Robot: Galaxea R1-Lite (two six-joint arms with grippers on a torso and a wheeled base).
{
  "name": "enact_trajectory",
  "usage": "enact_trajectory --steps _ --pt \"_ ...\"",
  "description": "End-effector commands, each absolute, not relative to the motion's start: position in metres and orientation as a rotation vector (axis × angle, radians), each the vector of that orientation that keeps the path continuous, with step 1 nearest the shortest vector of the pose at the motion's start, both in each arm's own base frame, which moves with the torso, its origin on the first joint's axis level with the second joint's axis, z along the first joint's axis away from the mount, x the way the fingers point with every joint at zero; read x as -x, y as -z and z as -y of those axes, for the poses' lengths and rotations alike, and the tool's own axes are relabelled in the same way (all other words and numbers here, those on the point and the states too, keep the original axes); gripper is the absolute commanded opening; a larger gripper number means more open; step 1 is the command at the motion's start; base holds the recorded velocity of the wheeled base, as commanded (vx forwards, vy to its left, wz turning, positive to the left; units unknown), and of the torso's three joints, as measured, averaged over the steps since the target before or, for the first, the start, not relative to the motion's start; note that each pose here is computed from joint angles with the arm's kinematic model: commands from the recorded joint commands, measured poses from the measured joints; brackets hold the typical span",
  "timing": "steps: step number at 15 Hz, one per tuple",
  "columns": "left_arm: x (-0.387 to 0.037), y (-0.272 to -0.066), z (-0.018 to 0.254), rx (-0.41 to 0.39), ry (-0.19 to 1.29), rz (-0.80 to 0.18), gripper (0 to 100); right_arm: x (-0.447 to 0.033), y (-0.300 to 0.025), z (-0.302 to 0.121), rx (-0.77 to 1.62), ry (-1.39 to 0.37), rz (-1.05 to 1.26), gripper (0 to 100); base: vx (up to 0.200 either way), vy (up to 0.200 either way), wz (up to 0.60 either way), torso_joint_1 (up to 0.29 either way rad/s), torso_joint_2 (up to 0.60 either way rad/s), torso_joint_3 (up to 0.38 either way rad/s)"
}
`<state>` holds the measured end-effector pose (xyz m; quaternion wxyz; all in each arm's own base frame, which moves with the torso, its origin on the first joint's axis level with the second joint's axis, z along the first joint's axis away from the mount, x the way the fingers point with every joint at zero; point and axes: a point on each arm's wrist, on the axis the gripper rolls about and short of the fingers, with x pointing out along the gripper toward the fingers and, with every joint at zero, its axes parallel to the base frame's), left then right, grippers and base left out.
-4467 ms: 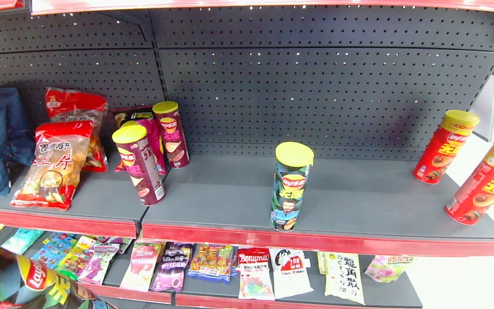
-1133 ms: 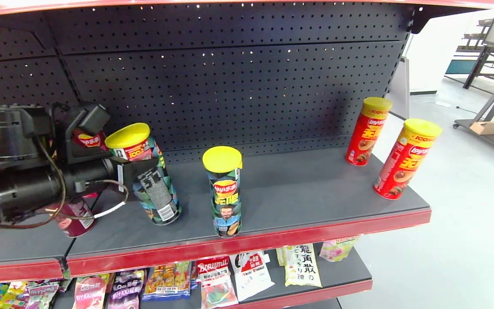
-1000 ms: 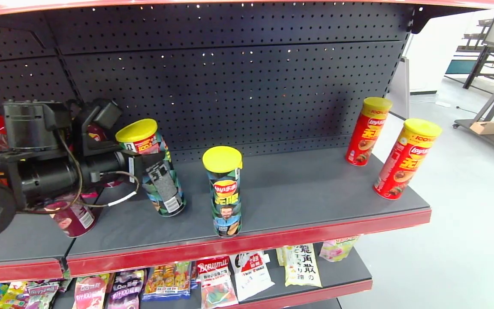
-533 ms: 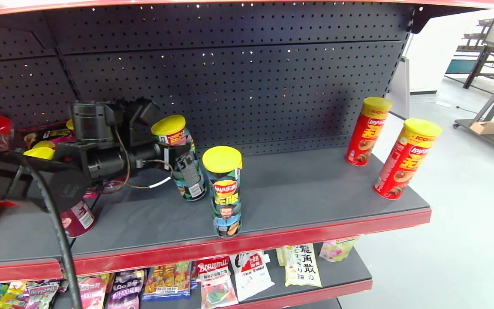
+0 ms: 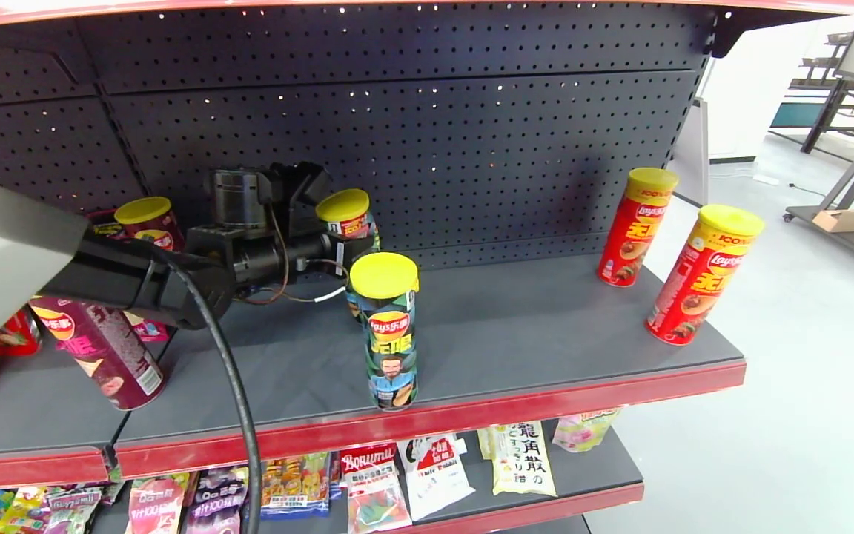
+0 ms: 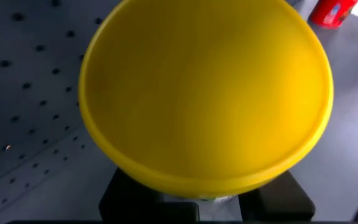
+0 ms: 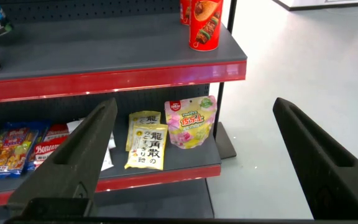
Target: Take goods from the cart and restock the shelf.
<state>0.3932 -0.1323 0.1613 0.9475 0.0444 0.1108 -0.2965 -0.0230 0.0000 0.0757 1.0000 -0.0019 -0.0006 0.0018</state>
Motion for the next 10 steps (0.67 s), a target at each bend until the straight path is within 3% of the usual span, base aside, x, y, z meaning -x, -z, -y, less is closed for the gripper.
enact_trajectory --steps 1,10 --pt "-0.402 -0.153 0.137 -0.104 0.608 -0.230 0 0.023 -0.076 0.000 0.005 -0.005 0.000 100 0.000 0.000 0.00 0.000 0.00 0.000" --pt "-0.419 -0.153 0.154 -0.115 0.595 -0.203 0 0.023 -0.076 0.000 0.005 -0.006 0.000 100 0.000 0.000 0.00 0.000 0.00 0.000"
